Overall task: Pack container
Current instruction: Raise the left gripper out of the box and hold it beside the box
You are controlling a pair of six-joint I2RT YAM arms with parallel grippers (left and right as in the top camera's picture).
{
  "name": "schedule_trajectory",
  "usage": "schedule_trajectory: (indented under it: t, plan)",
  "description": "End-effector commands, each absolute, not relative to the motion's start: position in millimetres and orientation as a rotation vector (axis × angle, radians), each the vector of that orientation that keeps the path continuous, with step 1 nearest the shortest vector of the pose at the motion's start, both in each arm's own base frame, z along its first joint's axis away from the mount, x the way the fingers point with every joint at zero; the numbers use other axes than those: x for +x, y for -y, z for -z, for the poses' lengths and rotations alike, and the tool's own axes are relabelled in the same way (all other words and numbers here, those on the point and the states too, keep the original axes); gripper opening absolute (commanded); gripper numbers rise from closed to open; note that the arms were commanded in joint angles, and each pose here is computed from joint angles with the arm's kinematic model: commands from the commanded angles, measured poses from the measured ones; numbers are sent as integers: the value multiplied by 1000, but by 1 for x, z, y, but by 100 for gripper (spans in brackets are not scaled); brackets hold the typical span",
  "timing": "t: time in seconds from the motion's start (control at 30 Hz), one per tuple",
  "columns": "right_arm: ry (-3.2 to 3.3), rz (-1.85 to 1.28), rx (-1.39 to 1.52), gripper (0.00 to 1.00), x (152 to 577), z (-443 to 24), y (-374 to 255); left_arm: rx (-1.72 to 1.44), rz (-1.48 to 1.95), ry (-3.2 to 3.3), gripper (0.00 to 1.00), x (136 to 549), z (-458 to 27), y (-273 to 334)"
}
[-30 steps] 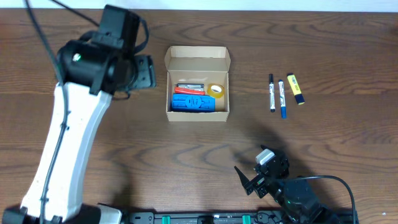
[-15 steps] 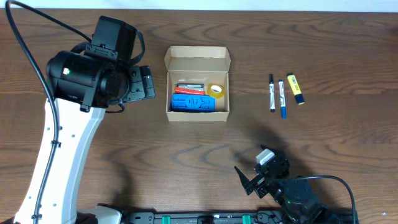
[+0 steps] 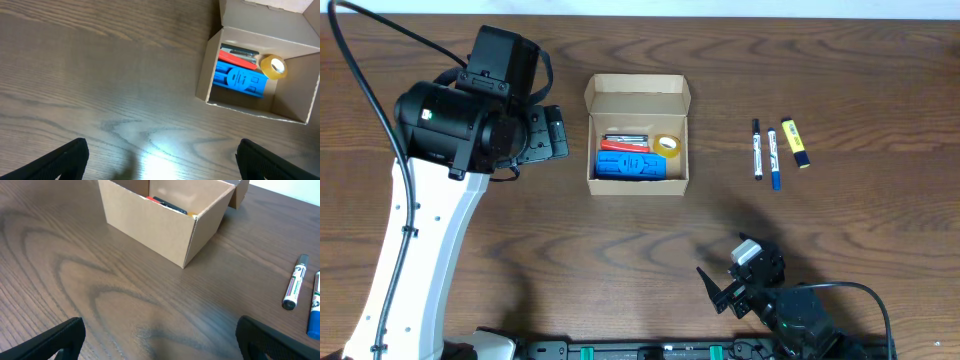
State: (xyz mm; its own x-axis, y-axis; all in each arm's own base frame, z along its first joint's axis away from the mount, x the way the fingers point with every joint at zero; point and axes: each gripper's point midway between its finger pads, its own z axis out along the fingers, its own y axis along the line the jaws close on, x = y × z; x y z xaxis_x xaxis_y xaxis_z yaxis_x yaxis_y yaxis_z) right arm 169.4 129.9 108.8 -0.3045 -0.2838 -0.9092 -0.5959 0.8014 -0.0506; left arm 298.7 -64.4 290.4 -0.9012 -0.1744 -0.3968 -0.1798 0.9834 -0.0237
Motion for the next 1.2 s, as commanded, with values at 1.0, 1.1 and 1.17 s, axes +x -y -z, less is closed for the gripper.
schedule_trajectory:
  t: [1.0, 1.1, 1.17]
  plan:
    - [-1892, -360, -686, 99, 168, -108, -132, 486, 213, -2779, 95, 273, -287, 106]
    - [-1892, -355, -684, 99, 168, -109, -131, 576, 250, -2779, 95, 266, -287, 110]
    - [-1892, -373, -693, 99, 166, -108, -134, 612, 271, -2768, 95, 265, -287, 113]
